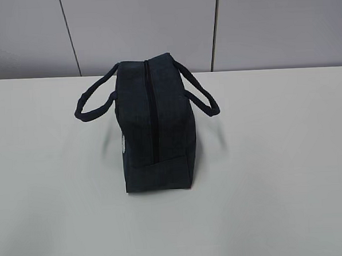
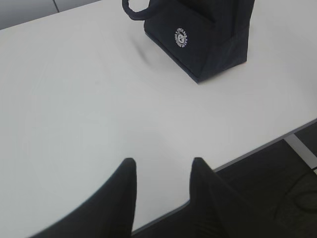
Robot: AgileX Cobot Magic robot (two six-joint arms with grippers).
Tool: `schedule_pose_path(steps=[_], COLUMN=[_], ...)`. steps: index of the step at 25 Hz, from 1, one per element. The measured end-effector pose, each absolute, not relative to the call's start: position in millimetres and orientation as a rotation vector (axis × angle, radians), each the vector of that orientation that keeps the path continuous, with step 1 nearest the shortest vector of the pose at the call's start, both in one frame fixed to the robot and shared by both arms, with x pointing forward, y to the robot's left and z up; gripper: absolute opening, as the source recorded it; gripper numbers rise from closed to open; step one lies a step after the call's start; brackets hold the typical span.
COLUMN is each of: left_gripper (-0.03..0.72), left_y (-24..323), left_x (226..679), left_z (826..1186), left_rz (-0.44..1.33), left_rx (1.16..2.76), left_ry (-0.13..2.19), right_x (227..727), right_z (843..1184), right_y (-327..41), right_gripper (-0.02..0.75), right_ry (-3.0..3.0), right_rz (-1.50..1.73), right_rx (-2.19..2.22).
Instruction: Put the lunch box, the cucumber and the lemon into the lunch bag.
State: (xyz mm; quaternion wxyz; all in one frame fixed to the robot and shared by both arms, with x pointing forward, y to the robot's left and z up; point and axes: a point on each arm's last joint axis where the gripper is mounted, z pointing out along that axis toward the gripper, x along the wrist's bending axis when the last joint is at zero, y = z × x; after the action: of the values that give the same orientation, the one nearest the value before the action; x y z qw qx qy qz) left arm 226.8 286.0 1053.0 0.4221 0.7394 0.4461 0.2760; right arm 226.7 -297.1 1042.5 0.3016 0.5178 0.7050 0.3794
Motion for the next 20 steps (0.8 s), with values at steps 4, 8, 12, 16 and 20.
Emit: schedule_pose_path(steps=[4, 8, 12, 16, 20], left_gripper=[0.241, 0.241, 0.241, 0.241, 0.239], left_y=[286.0, 286.0, 286.0, 286.0, 286.0], left_x=[226.8, 226.8, 226.8, 226.8, 226.8], left_z=[1053.0, 1053.0, 1053.0, 1053.0, 1053.0], left_rz=[0.691, 0.691, 0.691, 0.691, 0.691], left_rx=[1.851, 1.851, 1.851, 1.851, 1.851], left_ry=[1.117, 1.117, 1.117, 1.117, 1.117], right_x=[226.7, 226.7, 226.8, 226.9, 227.3], right_z=[1042.5, 1042.5, 1042.7, 1042.7, 1042.7], right_y=[-297.1, -297.1, -297.1, -296.5, -295.5], right_gripper=[0.337, 0.337, 0.337, 0.337, 0.336], right_ry=[1.870, 1.869, 1.867, 1.826, 1.743], right_rz=[1.006, 1.007, 1.007, 0.986, 0.938], right_rx=[1.373, 1.373, 1.373, 1.411, 1.482])
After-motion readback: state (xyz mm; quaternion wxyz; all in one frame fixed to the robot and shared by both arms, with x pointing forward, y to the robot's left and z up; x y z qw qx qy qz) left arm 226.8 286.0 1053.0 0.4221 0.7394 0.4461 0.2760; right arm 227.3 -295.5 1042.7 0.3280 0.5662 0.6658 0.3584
